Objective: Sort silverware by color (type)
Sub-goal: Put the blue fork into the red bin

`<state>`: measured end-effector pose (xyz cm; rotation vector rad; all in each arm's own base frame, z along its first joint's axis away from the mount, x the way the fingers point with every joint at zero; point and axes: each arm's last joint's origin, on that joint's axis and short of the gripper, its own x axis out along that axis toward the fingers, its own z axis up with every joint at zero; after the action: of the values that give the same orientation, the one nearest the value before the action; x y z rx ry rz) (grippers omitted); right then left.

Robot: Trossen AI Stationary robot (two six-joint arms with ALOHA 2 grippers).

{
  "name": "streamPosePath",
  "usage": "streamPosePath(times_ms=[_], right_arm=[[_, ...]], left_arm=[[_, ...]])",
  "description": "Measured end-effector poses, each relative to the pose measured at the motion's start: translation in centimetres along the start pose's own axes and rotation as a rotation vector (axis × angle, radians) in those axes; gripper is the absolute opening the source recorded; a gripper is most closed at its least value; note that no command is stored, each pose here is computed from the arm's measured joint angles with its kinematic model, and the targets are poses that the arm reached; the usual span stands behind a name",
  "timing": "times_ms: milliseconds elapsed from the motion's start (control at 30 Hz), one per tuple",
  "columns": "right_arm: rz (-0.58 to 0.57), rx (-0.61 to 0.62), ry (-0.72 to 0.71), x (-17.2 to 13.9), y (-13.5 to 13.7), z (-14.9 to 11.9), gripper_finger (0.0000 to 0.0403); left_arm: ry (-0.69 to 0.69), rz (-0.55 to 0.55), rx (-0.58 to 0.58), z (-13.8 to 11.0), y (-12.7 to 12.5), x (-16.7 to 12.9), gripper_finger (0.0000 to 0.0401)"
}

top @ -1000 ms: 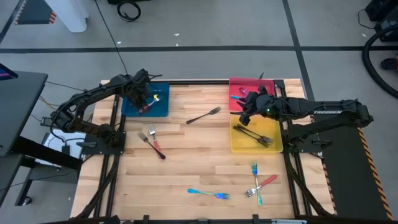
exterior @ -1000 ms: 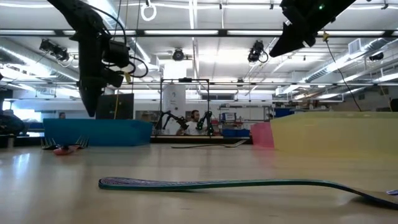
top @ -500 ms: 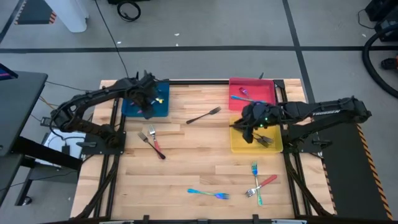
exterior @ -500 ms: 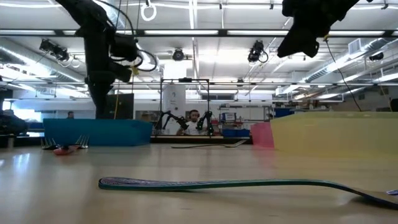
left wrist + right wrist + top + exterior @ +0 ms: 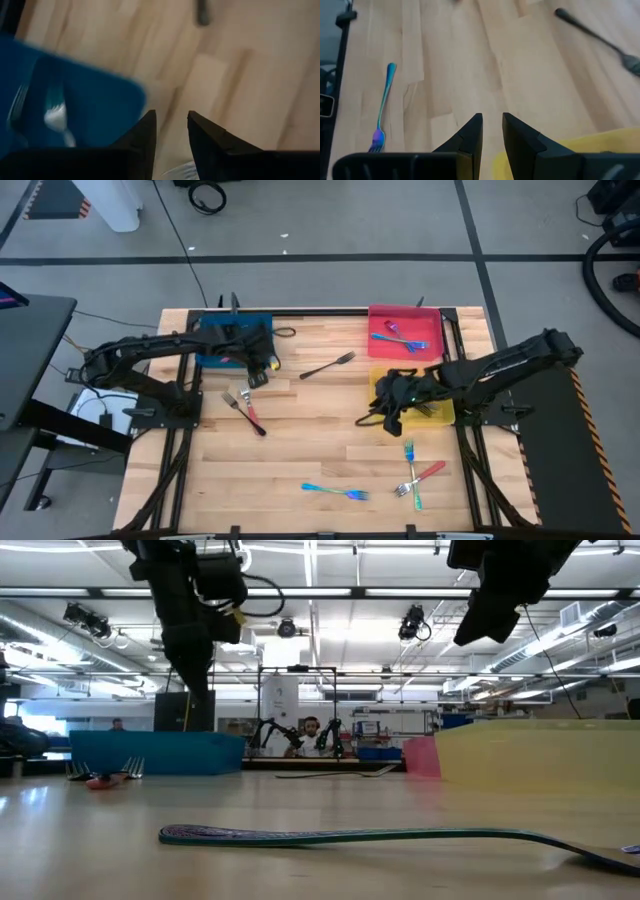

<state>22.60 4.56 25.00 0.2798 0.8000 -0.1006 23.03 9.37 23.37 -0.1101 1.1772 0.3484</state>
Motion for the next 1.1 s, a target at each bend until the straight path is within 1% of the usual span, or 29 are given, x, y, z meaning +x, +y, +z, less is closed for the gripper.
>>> streamPosePath(times_ms=[167,367,467,633,733,900,1000,1100], right_arm=[[0.029,-0.027,0.009,2.1,1.2,-0.1,0.0082],[0.13,-0.039,0.004,3.5,2.4,0.0,0.0082],[0.161,-0.072,-0.042,3.6,2.9,0.3,0.0082],[0.184,-0.161,-0.175,3.0,3.5,1.3,0.0082],[0.189,-0.186,-0.22,2.6,3.5,1.8,0.0082],[0.152,-0.199,-0.289,2.1,3.4,2.3,0.0082],[0.138,-0.184,-0.317,2.0,3.3,2.5,0.0082],[0.145,-0.143,-0.322,1.9,3.3,2.6,0.0082]], left_arm=[[-0.081,-0.047,0.06,0.8,-3.0,-0.3,0.0109],[-0.199,-0.113,0.115,1.5,-6.4,-0.9,0.0109],[-0.27,-0.155,0.131,1.9,-8.2,-1.4,0.0109],[-0.378,-0.228,0.178,2.6,-11.3,-1.5,0.0109],[-0.41,-0.262,0.212,2.8,-13.1,-1.0,0.0109],[-0.444,-0.31,0.209,3.2,-15.5,0.5,0.0109],[-0.459,-0.333,0.208,3.4,-16.8,1.6,0.0109],[-0.463,-0.366,0.207,3.3,-18.2,2.8,0.0109]])
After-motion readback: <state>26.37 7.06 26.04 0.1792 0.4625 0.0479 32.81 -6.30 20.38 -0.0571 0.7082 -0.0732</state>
